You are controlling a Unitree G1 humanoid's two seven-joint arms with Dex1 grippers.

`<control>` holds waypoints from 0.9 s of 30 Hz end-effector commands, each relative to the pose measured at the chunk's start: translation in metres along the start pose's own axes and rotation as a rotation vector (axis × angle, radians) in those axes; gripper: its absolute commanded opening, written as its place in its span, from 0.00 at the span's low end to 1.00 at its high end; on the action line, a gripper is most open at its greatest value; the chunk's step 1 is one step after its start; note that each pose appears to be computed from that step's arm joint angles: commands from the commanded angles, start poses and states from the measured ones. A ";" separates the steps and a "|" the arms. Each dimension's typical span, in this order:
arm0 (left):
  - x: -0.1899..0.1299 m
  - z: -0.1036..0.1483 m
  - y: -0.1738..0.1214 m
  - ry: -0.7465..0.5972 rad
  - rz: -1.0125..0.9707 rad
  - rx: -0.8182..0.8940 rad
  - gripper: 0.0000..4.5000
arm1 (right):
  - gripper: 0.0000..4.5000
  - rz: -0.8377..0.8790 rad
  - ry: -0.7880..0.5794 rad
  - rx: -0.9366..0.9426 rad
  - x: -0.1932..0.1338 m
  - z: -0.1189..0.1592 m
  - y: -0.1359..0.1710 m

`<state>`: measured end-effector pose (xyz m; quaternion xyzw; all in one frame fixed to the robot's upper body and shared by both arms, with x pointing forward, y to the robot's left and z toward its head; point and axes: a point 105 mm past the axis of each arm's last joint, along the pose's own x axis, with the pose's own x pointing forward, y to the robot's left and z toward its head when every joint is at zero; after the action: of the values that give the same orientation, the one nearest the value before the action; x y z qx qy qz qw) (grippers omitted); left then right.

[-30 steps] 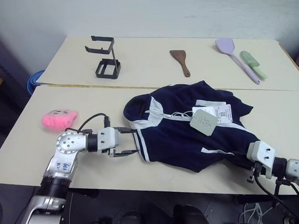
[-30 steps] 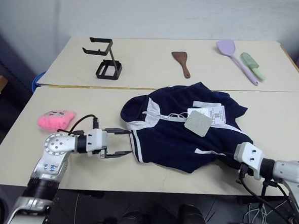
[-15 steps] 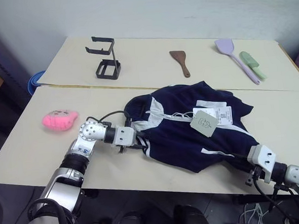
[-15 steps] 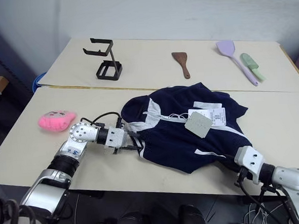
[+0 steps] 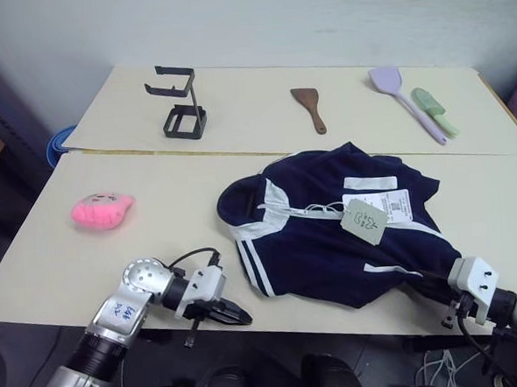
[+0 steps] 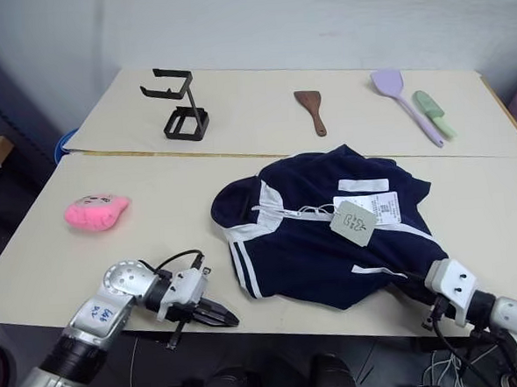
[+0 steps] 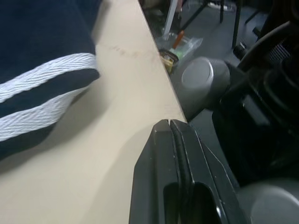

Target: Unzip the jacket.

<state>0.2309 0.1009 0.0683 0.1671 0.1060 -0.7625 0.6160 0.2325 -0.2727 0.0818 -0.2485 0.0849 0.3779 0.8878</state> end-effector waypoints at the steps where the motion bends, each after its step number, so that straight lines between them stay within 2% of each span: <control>1: -0.002 0.007 0.007 -0.009 0.083 0.061 0.00 | 0.00 -0.042 -0.007 0.065 -0.017 0.001 -0.016; 3: -0.007 0.010 0.012 -0.031 0.128 0.037 0.00 | 0.15 -0.056 -0.036 0.059 -0.020 0.004 -0.019; 6: -0.024 0.022 0.017 -0.094 0.193 -0.023 0.14 | 0.36 -0.043 -0.024 0.019 -0.027 0.005 -0.017; 10: -0.049 0.036 0.016 -0.136 0.238 -0.079 0.40 | 0.66 -0.014 -0.023 0.045 -0.044 0.018 -0.005; 14: -0.068 0.048 0.020 -0.147 0.283 -0.056 0.66 | 0.95 0.098 -0.050 0.195 -0.063 0.050 0.017; 15: -0.070 0.053 0.028 -0.161 0.315 -0.023 0.74 | 1.00 0.093 -0.068 0.207 -0.063 0.062 0.015; 16: -0.070 0.058 0.038 -0.175 0.352 0.020 0.84 | 1.00 0.087 -0.081 0.212 -0.061 0.073 0.011; 18: -0.066 0.064 0.054 -0.188 0.386 0.071 0.95 | 1.00 0.058 -0.101 0.182 -0.051 0.086 -0.001; 20: -0.058 0.066 0.065 -0.180 0.387 0.110 0.95 | 1.00 0.028 -0.102 0.148 -0.040 0.093 -0.014; 24: -0.036 0.077 0.088 -0.213 0.355 0.167 0.98 | 1.00 -0.065 -0.096 0.073 0.001 0.101 -0.063; 27: -0.022 0.083 0.105 -0.207 0.353 0.215 0.98 | 1.00 -0.032 -0.069 0.028 0.027 0.101 -0.086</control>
<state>0.3219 0.0705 0.1532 0.1492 -0.0559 -0.6671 0.7278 0.3012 -0.2496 0.1973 -0.2086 0.0369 0.3730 0.9033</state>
